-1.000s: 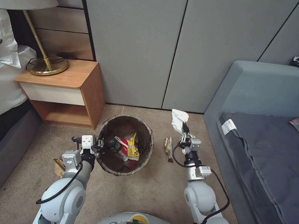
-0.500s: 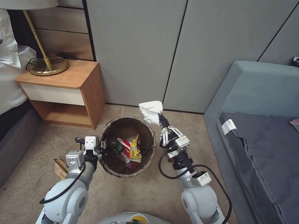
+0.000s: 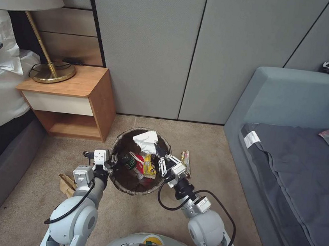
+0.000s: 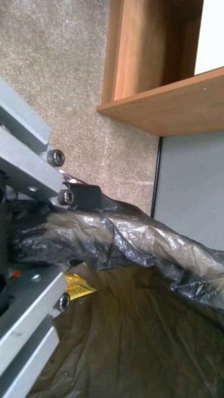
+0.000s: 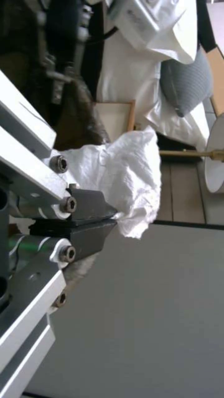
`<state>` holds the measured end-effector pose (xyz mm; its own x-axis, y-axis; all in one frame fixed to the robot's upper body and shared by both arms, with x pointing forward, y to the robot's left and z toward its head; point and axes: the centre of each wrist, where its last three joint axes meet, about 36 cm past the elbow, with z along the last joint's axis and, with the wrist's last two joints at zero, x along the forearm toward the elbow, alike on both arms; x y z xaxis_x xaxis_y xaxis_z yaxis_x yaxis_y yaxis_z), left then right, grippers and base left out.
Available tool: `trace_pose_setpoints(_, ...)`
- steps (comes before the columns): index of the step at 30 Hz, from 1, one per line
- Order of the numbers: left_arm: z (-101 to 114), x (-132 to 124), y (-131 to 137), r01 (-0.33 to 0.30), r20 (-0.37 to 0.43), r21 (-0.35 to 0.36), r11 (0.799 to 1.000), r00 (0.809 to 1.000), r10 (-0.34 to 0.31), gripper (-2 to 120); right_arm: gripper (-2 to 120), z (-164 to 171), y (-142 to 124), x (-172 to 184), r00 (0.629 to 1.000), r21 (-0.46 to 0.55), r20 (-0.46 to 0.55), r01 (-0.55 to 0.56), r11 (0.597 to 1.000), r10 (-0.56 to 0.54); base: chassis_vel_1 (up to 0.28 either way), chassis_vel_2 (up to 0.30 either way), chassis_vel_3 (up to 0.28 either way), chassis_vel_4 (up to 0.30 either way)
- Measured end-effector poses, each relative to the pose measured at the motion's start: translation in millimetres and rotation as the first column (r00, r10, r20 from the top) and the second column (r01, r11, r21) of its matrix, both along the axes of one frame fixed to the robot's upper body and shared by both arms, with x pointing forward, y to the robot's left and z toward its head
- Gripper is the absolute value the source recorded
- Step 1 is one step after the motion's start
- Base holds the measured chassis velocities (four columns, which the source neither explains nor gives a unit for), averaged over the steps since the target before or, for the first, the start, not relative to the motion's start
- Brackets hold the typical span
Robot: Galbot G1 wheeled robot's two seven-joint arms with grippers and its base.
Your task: Pick up the trash bin, then pick up the garbage from the floor and place it into the trash bin.
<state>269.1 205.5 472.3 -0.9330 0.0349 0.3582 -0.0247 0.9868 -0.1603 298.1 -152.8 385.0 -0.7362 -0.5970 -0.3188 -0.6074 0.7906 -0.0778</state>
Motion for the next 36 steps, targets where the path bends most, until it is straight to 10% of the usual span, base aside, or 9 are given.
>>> trace_pose_setpoints(24,-0.1,0.3,0.2,-0.001,0.001,-0.005,1.0,1.0,0.001,3,1,-68.8,6.5,-13.7,0.987,-0.05,-0.158,-0.002,0.999,-0.006,0.0,0.0,0.0,0.0)
trace_pose_setpoints(36,0.7,0.7,0.7,-0.003,0.004,-0.007,1.0,1.0,0.003,3,45,-68.1,5.1,-13.3,0.988,-0.064,-0.157,-0.001,0.998,-0.009,0.0,0.0,0.0,0.0)
